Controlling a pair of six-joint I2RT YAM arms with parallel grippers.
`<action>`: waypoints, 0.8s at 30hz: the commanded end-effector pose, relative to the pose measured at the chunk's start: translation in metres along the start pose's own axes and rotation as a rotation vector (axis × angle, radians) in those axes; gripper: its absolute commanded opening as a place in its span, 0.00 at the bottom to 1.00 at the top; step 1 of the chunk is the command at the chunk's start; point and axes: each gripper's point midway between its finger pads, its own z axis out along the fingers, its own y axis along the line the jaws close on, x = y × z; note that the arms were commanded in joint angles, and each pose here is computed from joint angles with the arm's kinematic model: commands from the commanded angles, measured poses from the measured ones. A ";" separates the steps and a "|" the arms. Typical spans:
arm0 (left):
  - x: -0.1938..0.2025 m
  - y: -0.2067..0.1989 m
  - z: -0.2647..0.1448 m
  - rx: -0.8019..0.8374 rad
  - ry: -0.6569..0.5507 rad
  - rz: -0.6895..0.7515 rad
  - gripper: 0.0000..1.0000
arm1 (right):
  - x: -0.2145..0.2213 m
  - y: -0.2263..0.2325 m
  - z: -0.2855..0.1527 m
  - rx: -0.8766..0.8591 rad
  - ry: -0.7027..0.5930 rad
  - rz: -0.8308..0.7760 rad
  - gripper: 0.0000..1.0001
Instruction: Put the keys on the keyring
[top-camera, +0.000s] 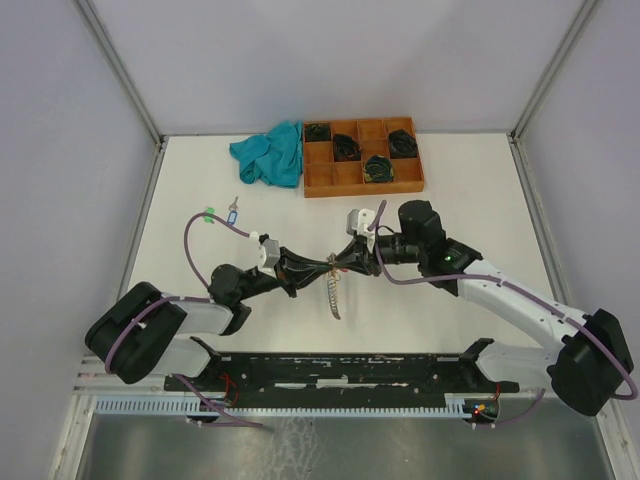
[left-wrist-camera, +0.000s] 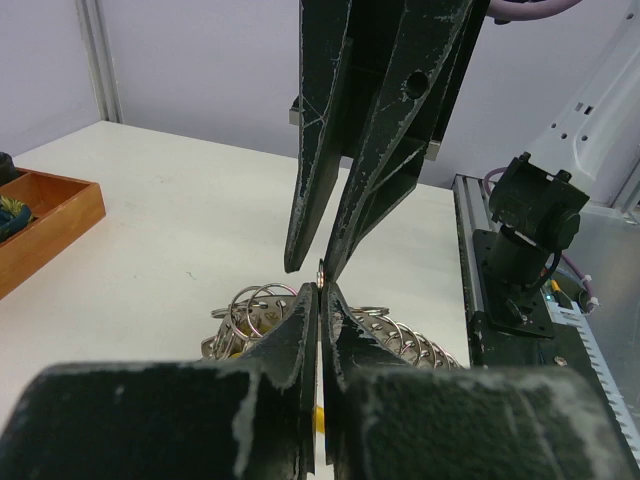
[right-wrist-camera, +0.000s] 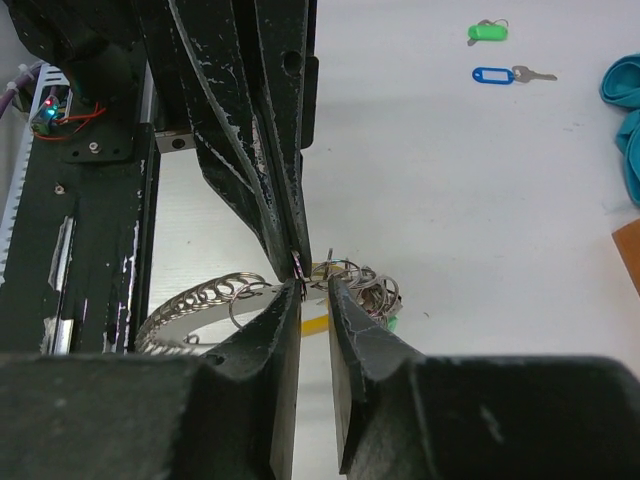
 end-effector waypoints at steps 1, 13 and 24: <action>-0.057 -0.018 0.006 0.079 -0.194 0.137 0.03 | -0.007 -0.002 0.004 -0.019 -0.037 -0.008 0.23; -0.058 -0.019 0.008 0.096 -0.191 0.141 0.03 | -0.008 0.004 0.010 -0.079 -0.051 0.005 0.07; -0.033 0.018 0.005 -0.091 -0.103 0.125 0.29 | 0.001 -0.006 0.000 0.002 0.018 -0.008 0.01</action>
